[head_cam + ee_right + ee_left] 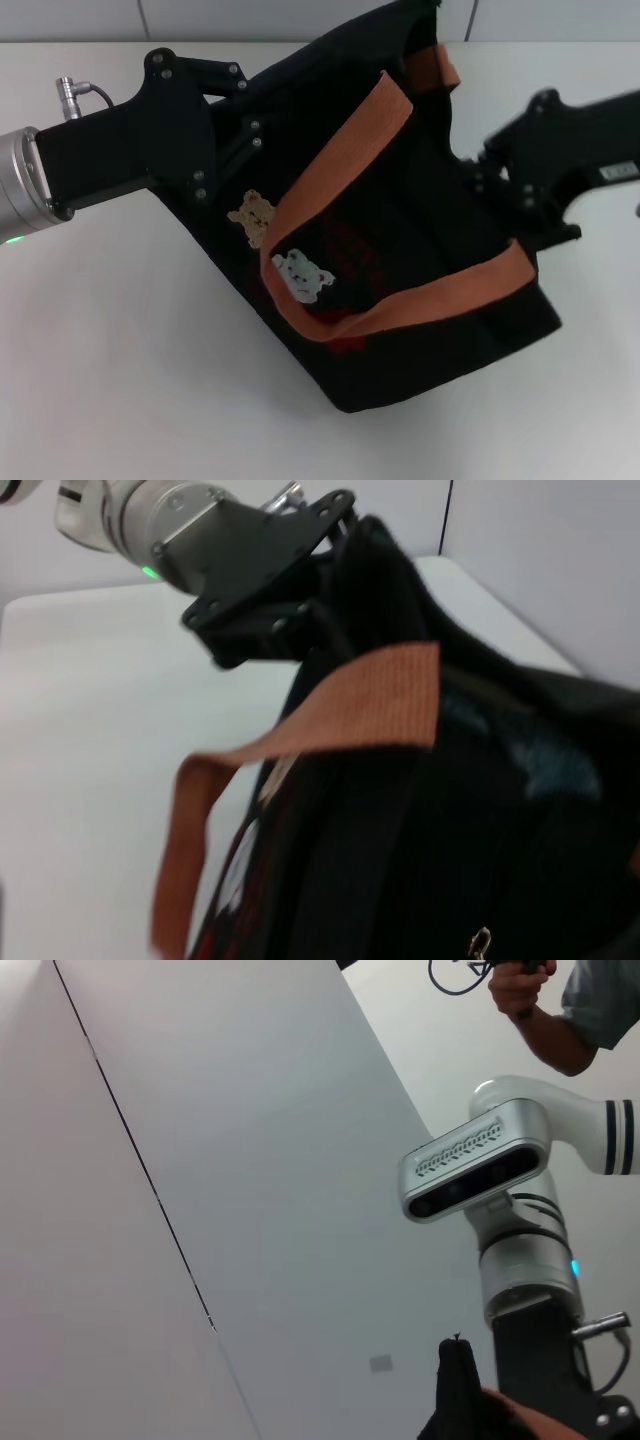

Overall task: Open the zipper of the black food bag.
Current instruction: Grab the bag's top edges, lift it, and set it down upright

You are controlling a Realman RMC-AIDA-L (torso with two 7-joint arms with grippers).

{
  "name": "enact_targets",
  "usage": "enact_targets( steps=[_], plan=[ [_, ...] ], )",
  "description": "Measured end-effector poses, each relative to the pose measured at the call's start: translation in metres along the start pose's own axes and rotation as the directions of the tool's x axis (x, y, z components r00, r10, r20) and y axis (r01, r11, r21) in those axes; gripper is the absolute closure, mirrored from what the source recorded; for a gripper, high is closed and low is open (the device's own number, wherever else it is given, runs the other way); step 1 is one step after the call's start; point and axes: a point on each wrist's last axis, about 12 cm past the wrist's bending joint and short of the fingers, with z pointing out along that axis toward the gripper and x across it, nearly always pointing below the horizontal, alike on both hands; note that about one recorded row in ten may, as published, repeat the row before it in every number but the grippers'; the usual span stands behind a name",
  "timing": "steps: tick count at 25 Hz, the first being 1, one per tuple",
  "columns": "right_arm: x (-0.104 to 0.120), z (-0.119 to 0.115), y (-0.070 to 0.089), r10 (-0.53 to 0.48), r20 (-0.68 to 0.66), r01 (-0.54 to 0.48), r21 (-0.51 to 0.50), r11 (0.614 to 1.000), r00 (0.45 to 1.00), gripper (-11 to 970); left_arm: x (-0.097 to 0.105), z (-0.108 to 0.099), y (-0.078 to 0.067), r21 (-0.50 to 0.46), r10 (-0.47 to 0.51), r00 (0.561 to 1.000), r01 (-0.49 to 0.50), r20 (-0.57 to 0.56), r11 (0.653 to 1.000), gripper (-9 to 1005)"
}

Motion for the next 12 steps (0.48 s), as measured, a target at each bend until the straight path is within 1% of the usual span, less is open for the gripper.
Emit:
enact_targets(
  steps=[4, 5, 6, 8, 9, 10, 12],
  plan=[
    [0.014, -0.008, 0.009, 0.056, -0.036, -0.057, -0.032, 0.998, 0.998, 959, 0.0, 0.0, 0.0, -0.005, 0.0, 1.0, 0.0, 0.0, 1.0, 882],
    [0.024, -0.014, 0.012, 0.094, -0.048, -0.096, -0.036, 0.995, 0.994, 960, 0.0, -0.001, 0.0, -0.008, 0.0, 1.0, 0.0, 0.0, 1.0, 882],
    [0.024, -0.014, 0.012, 0.094, -0.048, -0.096, -0.036, 0.995, 0.994, 960, 0.0, -0.001, 0.0, -0.009, 0.0, 1.0, 0.0, 0.0, 1.0, 882],
    [0.035, -0.02, 0.016, 0.13, -0.06, -0.132, -0.042, 0.99, 0.99, 960, 0.0, -0.001, 0.001, -0.015, 0.001, 1.0, -0.001, 0.001, 1.0, 882],
    [0.045, -0.024, 0.021, 0.164, -0.075, -0.168, -0.054, 0.984, 0.984, 960, 0.0, -0.001, 0.001, -0.022, 0.002, 1.0, -0.002, 0.001, 1.0, 882],
    [0.045, -0.024, 0.021, 0.164, -0.075, -0.168, -0.054, 0.984, 0.984, 960, 0.0, -0.001, 0.001, -0.022, 0.002, 1.0, -0.002, 0.001, 1.0, 882],
    [0.054, -0.027, 0.026, 0.189, -0.094, -0.196, -0.076, 0.978, 0.977, 960, 0.0, -0.001, 0.001, -0.024, 0.002, 1.0, -0.002, 0.0, 1.0, 882]
  ],
)
